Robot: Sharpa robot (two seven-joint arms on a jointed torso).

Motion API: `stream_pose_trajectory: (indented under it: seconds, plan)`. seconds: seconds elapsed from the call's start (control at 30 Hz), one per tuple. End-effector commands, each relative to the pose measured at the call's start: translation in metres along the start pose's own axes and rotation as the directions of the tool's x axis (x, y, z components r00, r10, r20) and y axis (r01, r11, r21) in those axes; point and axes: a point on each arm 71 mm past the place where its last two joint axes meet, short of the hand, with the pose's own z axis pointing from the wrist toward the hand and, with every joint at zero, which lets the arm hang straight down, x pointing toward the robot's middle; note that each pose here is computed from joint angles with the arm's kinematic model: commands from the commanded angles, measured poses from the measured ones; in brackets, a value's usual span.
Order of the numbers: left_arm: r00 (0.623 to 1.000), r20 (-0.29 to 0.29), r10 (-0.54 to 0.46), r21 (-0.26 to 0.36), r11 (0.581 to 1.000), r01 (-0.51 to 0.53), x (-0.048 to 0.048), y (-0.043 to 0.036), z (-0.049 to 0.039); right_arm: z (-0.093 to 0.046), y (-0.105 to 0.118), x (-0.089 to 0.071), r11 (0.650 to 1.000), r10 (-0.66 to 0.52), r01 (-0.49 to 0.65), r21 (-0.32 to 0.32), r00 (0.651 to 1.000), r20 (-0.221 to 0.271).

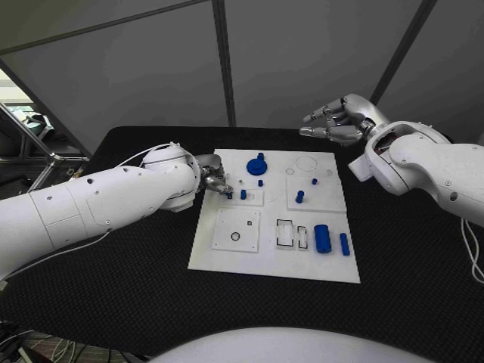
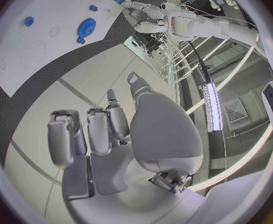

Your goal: Assemble the parts on the task board

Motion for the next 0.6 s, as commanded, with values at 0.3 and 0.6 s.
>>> stream_pose_trajectory:
  seconds: [0.3,0.6]
  plan:
    - [0.999,-0.031,0.024,-0.003,1.0,-0.024,0.004,-0.0016,-0.0001,0.0011,0.002,0.0004,1.0,0.004,-0.004,-0.01,1.0,-0.005]
    - [0.999,-0.044,0.031,-0.006,0.999,-0.032,0.005,-0.0011,0.0005,0.0013,0.002,0.0007,1.0,0.004,-0.004,-0.01,1.0,-0.006]
